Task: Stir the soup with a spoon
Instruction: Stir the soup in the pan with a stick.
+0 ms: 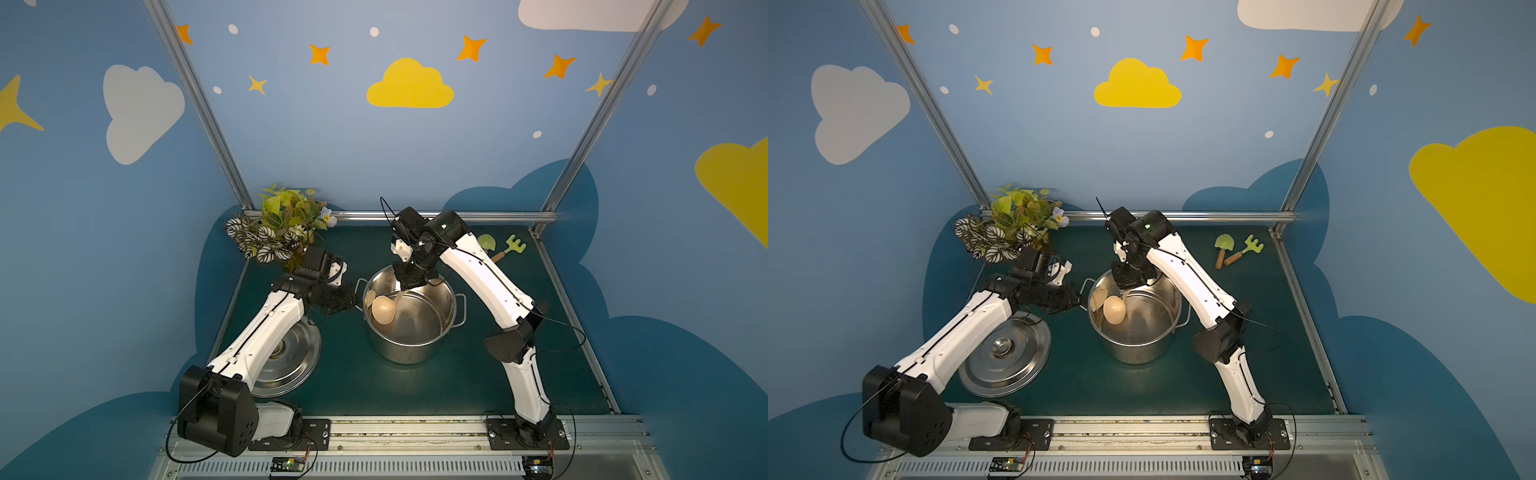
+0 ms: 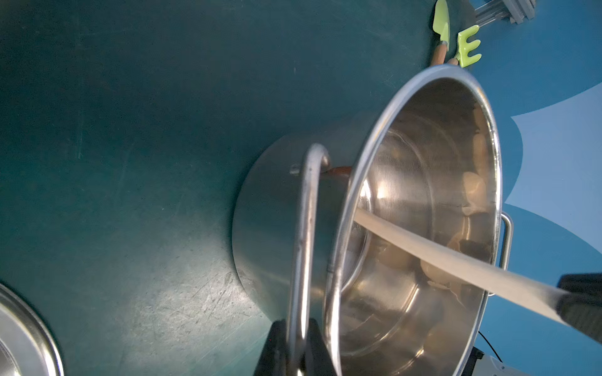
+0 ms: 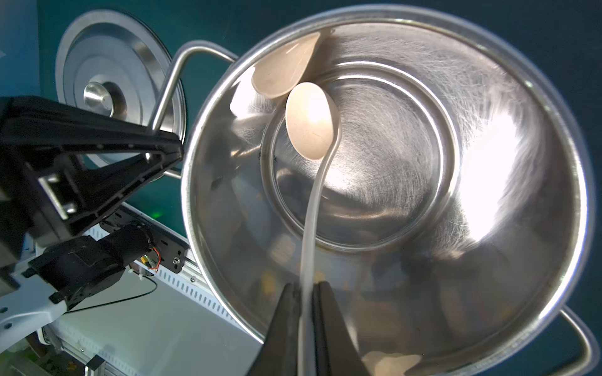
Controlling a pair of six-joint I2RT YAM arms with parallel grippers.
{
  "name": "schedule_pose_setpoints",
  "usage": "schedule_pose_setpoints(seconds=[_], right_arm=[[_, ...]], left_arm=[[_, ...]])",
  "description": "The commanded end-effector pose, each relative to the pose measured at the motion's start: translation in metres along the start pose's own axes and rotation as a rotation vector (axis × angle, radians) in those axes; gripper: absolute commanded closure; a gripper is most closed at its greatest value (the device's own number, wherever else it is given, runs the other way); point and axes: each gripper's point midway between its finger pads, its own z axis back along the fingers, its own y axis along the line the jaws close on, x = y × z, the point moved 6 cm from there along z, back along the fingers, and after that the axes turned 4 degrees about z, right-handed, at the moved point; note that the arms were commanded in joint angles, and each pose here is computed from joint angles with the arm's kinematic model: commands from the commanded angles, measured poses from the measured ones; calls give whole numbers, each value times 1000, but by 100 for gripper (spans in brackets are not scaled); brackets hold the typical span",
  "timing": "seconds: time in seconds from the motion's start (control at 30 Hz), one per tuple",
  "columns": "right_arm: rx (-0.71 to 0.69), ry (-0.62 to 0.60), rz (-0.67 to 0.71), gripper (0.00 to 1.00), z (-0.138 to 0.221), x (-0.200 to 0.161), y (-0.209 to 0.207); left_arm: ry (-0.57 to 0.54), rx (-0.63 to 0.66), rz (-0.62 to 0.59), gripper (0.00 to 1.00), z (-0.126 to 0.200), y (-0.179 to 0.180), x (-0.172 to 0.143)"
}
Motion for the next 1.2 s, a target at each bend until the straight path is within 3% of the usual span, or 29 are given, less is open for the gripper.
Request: schedule_pose_setpoints(seconds=[0.0,0.3,0.6,0.9,1.17], right_arm=[[-22,167,2,100,20,-47,3],[-127,212,-8,100,35,-91,-3],[-269,223,-78,100,47,-121,-45],[-283,209,-160,100,45,-102,-84],[-230,179,-155,100,30,-61,-77]], left_arm=[[11,-21,-71,97,3,-3,-4],[6,-21,-78,97,6,-5,-3],[2,-20,-83,97,8,-6,-2],[-4,-30,-83,97,10,-10,0],[-3,-30,-80,97,11,-10,0]])
